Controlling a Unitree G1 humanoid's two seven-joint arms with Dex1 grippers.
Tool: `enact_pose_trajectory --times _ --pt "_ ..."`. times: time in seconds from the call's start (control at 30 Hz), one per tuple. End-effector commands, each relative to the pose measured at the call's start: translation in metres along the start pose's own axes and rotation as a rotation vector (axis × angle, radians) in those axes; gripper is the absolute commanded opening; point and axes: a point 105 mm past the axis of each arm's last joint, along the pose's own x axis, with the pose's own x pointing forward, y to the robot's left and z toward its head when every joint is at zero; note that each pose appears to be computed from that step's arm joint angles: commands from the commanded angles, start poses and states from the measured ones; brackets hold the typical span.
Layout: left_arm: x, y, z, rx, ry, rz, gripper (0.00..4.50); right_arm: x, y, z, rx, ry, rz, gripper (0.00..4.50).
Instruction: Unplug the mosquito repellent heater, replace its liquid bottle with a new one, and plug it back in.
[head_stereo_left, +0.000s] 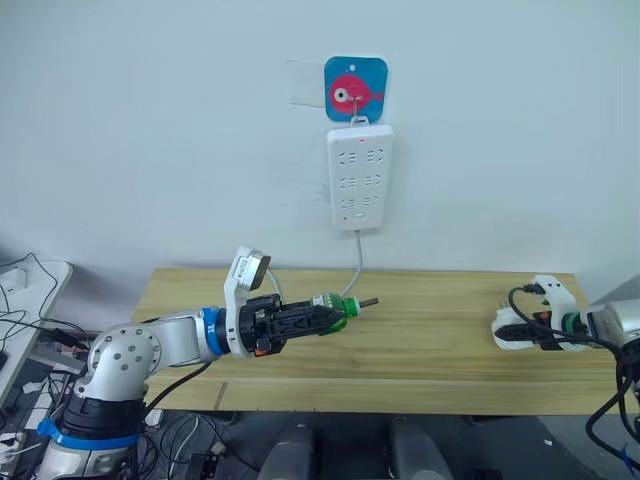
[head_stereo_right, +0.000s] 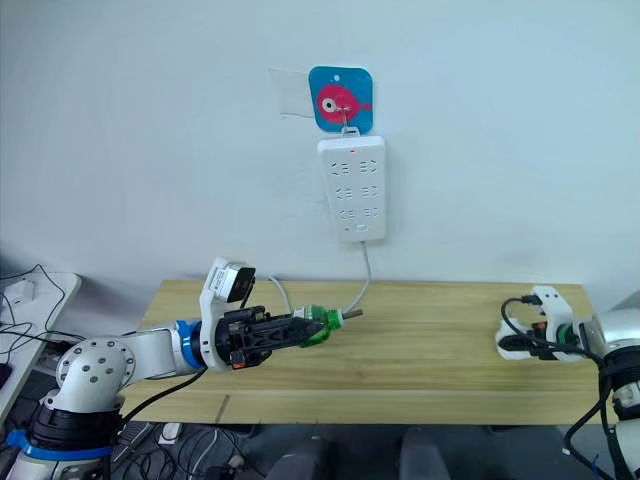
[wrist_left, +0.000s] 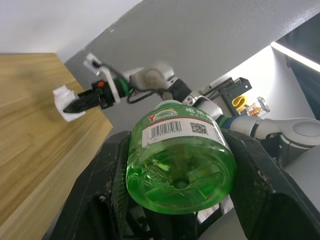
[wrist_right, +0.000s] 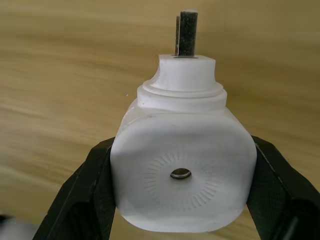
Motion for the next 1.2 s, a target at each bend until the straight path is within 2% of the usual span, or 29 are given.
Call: enact_pose_trajectory --times 0.03,0.4,0.53,0.73,0.9,1.07,1.1,1.2 --pt "-0.001 -0.010 0.003 0.052 -0.010 -0.013 2.33 -0.001 -0.020 0.007 -0.051 -0.014 -0.112 2.98" --pt "-0.001 -0.011 -0.003 0.055 0.002 0.000 2.33 0.004 -0.022 0.012 -0.031 -0.001 -0.127 2.98" --pt "0.000 -0.010 -0.005 0.058 0.006 -0.001 2.33 0.003 -0.022 0.015 -0.017 -0.008 -0.122 4.38" --pt "0.002 -0.008 -0.008 0.056 0.011 -0.009 2.33 -0.011 -0.023 0.026 -0.029 -0.022 -0.098 4.45" --pt "0.005 -0.005 -0.007 0.056 0.001 -0.024 2.33 -0.042 -0.026 0.042 -0.071 -0.045 -0.064 4.45" --pt "0.006 -0.003 -0.006 0.065 -0.009 -0.031 2.33 -0.075 -0.004 0.067 -0.150 -0.129 0.032 4.45" --pt "0.007 0.000 -0.004 0.089 -0.022 -0.022 2.33 -0.080 0.008 0.078 -0.174 -0.184 0.072 4.45" --pt "0.012 0.010 0.005 0.207 -0.071 0.036 2.33 -0.091 0.054 0.105 -0.090 -0.365 0.270 4.45"
